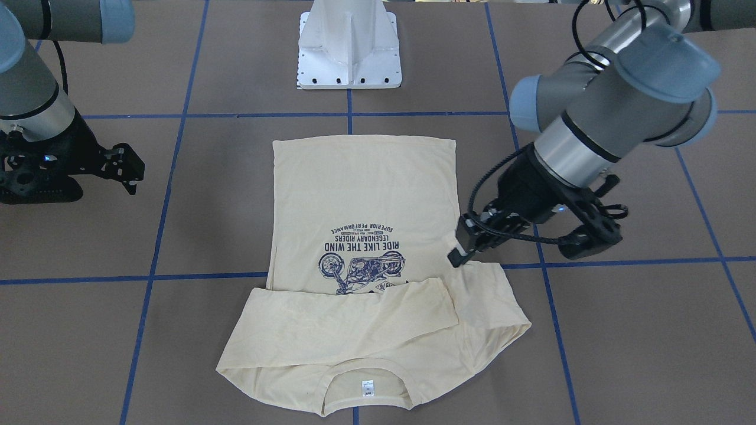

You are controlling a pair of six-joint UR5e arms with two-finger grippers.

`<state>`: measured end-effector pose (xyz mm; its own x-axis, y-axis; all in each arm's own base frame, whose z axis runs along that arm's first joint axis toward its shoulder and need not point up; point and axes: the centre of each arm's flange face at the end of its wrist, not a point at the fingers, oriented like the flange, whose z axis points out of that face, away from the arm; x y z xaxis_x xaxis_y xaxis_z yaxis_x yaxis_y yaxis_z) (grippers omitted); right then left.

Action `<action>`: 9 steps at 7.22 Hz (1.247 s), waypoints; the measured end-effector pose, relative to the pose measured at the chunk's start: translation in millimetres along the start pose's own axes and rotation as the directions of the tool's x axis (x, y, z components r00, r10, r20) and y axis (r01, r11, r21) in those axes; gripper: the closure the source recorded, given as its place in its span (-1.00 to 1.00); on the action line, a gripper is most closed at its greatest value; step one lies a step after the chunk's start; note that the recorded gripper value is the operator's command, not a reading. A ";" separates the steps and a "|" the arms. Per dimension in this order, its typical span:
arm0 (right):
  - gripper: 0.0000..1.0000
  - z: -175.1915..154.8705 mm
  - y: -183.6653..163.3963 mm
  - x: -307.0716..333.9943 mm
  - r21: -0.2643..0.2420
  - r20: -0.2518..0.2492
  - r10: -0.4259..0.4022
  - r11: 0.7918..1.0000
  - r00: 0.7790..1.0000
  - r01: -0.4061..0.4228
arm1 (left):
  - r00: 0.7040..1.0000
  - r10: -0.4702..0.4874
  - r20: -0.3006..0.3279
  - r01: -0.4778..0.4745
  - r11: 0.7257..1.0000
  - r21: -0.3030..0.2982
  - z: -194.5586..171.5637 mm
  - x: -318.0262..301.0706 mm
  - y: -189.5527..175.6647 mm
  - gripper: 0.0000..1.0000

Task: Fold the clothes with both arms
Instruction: 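Grasp the other sleeve cuff with the left gripper and lift it, then lay the sleeve across the shirt front with the left gripper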

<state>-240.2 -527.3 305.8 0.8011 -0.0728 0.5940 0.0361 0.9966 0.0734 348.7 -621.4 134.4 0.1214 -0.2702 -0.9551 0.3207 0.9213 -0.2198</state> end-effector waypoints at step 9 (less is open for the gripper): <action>-1.00 11.8 -5.1 15.2 -0.021 -0.019 -0.005 1.000 1.000 0.005 | 0.997 -0.017 -0.075 0.011 0.997 -0.076 111.2 66.3 82.0 1.00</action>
<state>-235.3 -534.0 323.9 0.8119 -0.0775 0.5786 0.0530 0.9968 0.0592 487.5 -594.9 75.1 0.0448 -0.2637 -0.9636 0.2497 0.9369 -0.2448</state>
